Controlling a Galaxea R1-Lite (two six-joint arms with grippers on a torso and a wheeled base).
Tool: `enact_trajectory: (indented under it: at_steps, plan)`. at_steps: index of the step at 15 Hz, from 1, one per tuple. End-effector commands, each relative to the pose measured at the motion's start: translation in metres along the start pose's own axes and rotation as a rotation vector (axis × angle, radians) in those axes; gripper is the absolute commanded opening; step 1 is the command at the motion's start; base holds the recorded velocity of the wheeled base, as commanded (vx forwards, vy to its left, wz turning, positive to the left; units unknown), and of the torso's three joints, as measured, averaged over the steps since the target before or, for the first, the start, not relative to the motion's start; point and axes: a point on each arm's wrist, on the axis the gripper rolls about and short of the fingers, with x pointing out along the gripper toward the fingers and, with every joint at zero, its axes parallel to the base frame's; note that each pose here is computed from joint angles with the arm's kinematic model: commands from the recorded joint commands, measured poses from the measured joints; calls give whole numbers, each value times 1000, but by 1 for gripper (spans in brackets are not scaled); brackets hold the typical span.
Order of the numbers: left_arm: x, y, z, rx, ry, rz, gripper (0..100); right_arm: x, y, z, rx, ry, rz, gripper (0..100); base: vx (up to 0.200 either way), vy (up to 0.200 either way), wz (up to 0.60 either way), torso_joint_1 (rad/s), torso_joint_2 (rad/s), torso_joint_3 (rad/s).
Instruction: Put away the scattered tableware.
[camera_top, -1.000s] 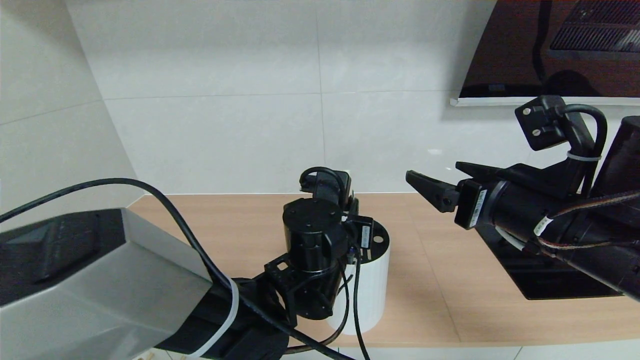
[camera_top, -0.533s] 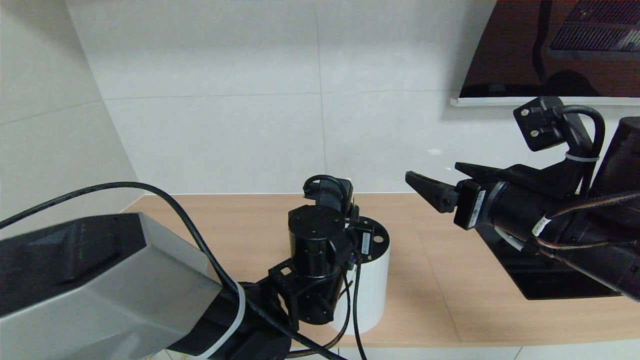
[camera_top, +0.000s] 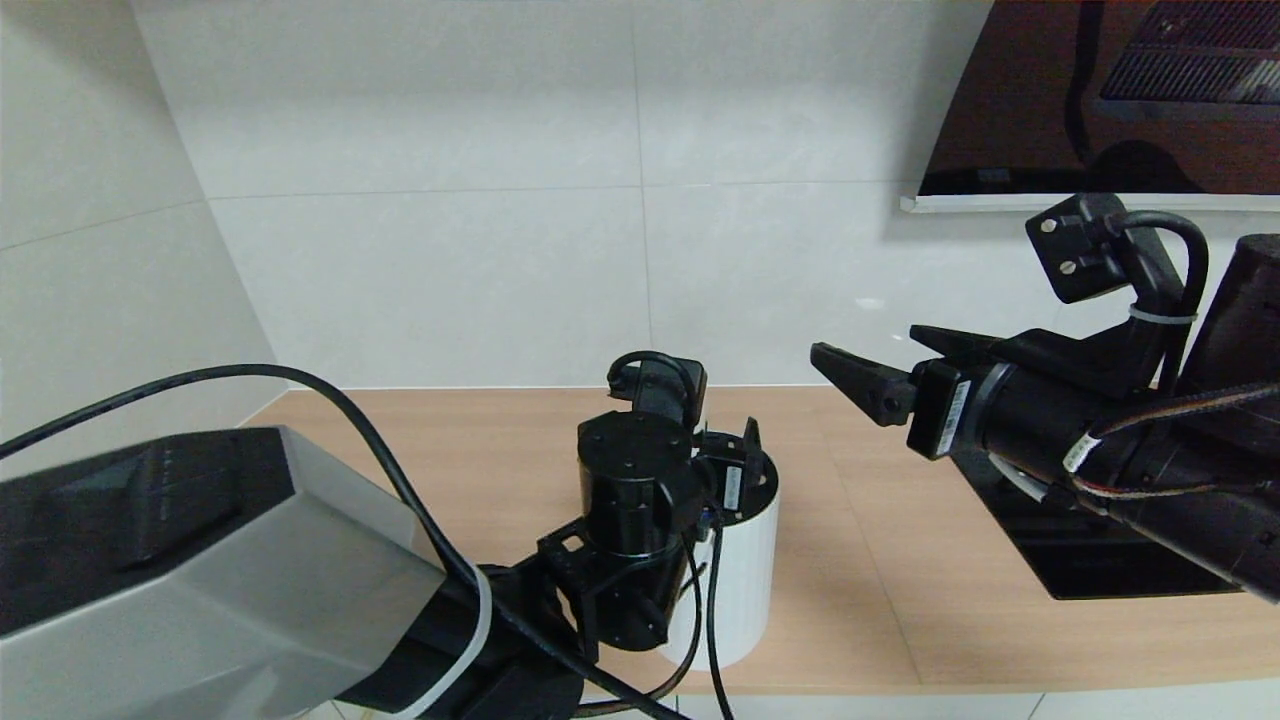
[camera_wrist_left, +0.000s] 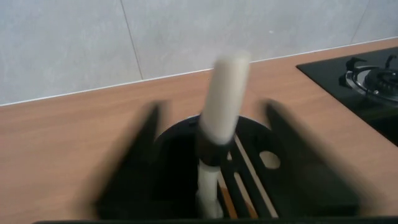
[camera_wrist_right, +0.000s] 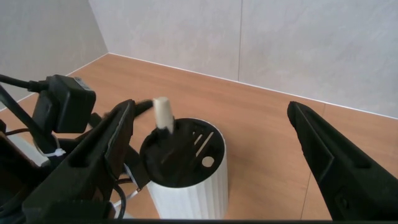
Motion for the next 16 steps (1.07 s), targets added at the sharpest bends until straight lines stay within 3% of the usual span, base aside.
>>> enact_trajectory:
  at_steps: [1,6,7,10,11,12,13,14,16]
  plan:
    - [0,0,1,-2,-2,0,100,0,0,0,0,-1,0,100,0,0,0,0,0,0]
    - [-1,0,3,-4,-6,0,100,0,0,0,0,-1,-1,100,0,0,0,0,0,0]
    - [-3,2,10,-17,-24,4,100,-1,0,1,2,-5,-3,100,0,0,0,0,0,0]
    - [-21,18,58,-93,-131,8,100,-2,-1,3,4,-12,-5,100,0,0,0,0,0,0]
    - [-31,26,76,-124,-173,6,100,-2,-1,2,2,-10,-8,100,0,0,0,0,0,0]
    - [-46,42,101,-160,-233,12,100,-2,-3,2,2,-10,-16,100,0,0,0,0,0,0]
    - [-54,54,112,-172,-261,14,100,-2,-7,2,-1,-8,-24,100,0,0,0,0,0,0]
    - [-59,62,118,-178,-278,12,100,-1,-10,0,-6,1,-34,100,0,0,0,0,0,0]
    - [-92,96,129,-151,-303,-25,100,-4,-26,-2,-51,2,-93,100,0,0,0,0,0,0]
